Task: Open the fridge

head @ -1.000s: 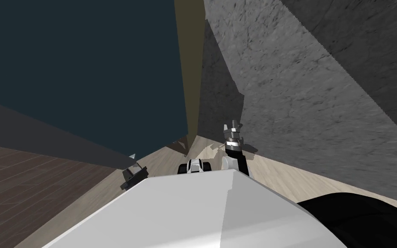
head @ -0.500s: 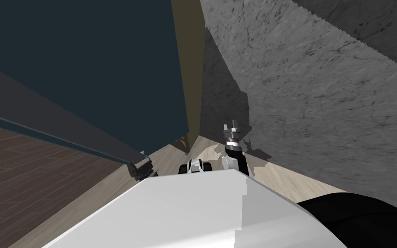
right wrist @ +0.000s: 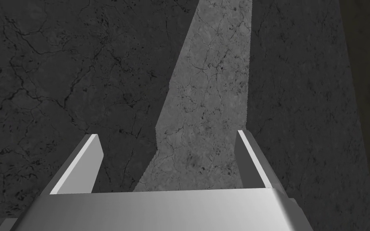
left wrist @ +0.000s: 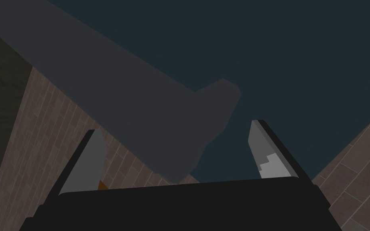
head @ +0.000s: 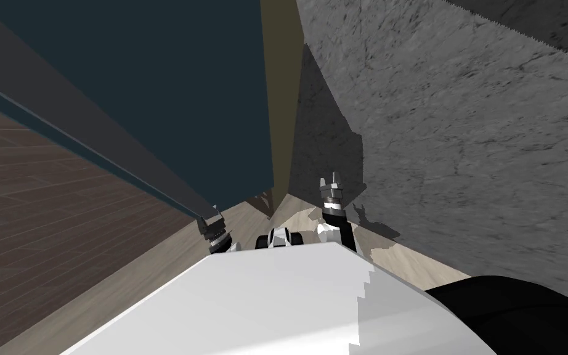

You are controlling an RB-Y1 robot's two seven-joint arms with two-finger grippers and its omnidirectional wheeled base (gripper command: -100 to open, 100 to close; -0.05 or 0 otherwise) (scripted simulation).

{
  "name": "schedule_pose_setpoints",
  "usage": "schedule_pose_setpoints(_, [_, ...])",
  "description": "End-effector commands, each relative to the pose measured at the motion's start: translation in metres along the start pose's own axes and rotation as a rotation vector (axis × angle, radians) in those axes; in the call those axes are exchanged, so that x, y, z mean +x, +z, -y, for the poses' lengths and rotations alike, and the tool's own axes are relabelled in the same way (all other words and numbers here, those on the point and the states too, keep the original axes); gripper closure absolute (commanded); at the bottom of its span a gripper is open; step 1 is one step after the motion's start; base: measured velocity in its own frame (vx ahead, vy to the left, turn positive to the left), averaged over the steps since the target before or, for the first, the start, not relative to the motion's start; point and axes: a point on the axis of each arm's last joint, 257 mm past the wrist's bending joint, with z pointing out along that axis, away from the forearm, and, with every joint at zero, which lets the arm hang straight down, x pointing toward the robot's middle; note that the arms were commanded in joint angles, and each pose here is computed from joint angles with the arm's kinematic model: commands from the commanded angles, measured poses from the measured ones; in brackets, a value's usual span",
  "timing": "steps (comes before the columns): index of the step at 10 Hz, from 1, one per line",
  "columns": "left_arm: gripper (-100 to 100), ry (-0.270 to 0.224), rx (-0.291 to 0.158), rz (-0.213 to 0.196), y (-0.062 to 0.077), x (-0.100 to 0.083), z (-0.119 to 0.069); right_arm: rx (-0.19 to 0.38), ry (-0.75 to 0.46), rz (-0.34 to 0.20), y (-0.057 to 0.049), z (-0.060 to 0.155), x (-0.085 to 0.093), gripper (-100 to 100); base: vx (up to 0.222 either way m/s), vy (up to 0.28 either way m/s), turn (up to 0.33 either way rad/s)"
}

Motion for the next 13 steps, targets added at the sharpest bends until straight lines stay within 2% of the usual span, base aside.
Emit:
schedule_pose_setpoints(1, [-100, -0.029, -0.010, -0.029, 0.018, 0.018, -0.016, 0.000, 0.000, 0.000, 0.000, 0.000, 0.000, 0, -0.057, -0.036, 0.182])
schedule_pose_setpoints(2, [-100, -0.036, -0.001, -0.031, 0.022, 0.022, -0.016, 0.000, 0.000, 0.000, 0.000, 0.000, 0.000, 0, -0.026, -0.021, -0.005])
schedule_pose_setpoints(3, [-100, -0.042, -0.034, -0.052, 0.030, 0.030, -0.032, 0.000, 0.000, 0.000, 0.000, 0.000, 0.000, 0, -0.049, -0.029, 0.258])
schedule_pose_setpoints(4, [-100, -0.062, -0.011, -0.057, 0.042, 0.040, -0.032, 0.000, 0.000, 0.000, 0.000, 0.000, 0.000, 0, -0.055, -0.029, 0.133])
schedule_pose_setpoints(5, [-100, -0.058, -0.054, -0.075, 0.045, 0.043, -0.048, 0.000, 0.000, 0.000, 0.000, 0.000, 0.000, 0, -0.068, -0.023, 0.219])
schedule_pose_setpoints(6, [-100, -0.080, -0.027, -0.081, 0.058, 0.055, -0.046, 0.000, 0.000, 0.000, 0.000, 0.000, 0.000, 0, -0.061, -0.029, 0.138])
schedule_pose_setpoints(7, [-100, -0.086, -0.020, -0.082, 0.061, 0.058, -0.045, 0.000, 0.000, 0.000, 0.000, 0.000, 0.000, 0, -0.034, -0.017, 0.016])
schedule_pose_setpoints(8, [-100, -0.082, -0.052, -0.102, 0.067, 0.062, -0.057, 0.000, 0.000, 0.000, 0.000, 0.000, 0.000, 0, -0.060, -0.027, 0.252])
schedule_pose_setpoints(10, [-100, -0.108, -0.028, -0.108, 0.082, 0.077, -0.058, 0.000, 0.000, 0.000, 0.000, 0.000, 0.000, 0, -0.042, -0.021, 0.075])
schedule_pose_setpoints(11, [-100, -0.105, -0.070, -0.125, 0.086, 0.082, -0.072, 0.000, 0.000, 0.000, 0.000, 0.000, 0.000, 0, -0.054, -0.013, 0.205])
schedule_pose_setpoints(12, [-100, -0.123, -0.045, -0.131, 0.098, 0.093, -0.069, 0.000, 0.000, 0.000, 0.000, 0.000, 0.000, 0, -0.055, -0.025, 0.147])
schedule_pose_setpoints(13, [-100, -0.130, -0.036, -0.134, 0.103, 0.097, -0.068, 0.000, 0.000, 0.000, 0.000, 0.000, 0.000, 0, -0.031, -0.011, 0.018])
